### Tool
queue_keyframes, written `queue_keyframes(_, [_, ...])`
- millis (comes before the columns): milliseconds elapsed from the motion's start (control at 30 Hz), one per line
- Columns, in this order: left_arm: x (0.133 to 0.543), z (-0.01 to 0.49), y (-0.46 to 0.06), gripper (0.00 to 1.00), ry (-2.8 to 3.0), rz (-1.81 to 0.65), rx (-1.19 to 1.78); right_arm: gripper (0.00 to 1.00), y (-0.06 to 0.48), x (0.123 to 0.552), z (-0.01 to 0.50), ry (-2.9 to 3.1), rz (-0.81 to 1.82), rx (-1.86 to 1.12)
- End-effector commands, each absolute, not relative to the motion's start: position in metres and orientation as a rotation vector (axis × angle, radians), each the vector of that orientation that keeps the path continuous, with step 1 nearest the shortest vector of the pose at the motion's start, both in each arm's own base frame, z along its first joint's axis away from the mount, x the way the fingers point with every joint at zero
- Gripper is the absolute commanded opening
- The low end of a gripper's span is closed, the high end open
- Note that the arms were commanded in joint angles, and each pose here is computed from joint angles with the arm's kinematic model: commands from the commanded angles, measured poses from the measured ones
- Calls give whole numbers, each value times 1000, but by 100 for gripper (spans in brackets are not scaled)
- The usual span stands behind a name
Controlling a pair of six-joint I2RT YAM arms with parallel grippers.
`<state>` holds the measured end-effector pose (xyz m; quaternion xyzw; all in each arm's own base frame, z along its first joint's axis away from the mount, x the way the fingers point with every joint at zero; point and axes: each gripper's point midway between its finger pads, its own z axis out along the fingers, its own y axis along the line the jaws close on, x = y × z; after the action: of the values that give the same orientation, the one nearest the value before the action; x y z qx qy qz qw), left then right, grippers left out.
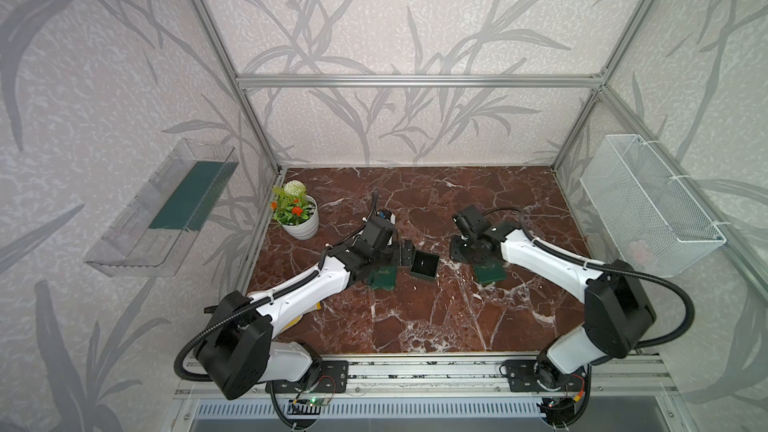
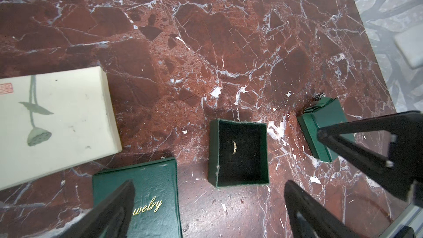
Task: Take the rings out of the lift-off lid box
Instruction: Take out the ring from the jewelry box.
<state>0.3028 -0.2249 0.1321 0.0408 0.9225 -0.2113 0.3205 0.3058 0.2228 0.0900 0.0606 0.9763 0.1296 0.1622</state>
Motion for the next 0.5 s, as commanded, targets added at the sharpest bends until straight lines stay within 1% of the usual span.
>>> queue_keyframes(0, [300, 132, -212, 99, 2402, -541, 46, 26, 261, 312, 84, 2802, 485, 147])
queue_keyframes(100, [295, 128, -206, 99, 2403, -538, 23, 26, 288, 314, 72, 2829, 553, 106])
queue_keyframes(200, [292, 126, -200, 99, 2397, -530, 0, 25, 304, 315, 64, 2852, 532, 53])
queue_keyframes(467, [288, 127, -187, 99, 2377, -498, -20, 26, 317, 318, 39, 2890, 484, 19])
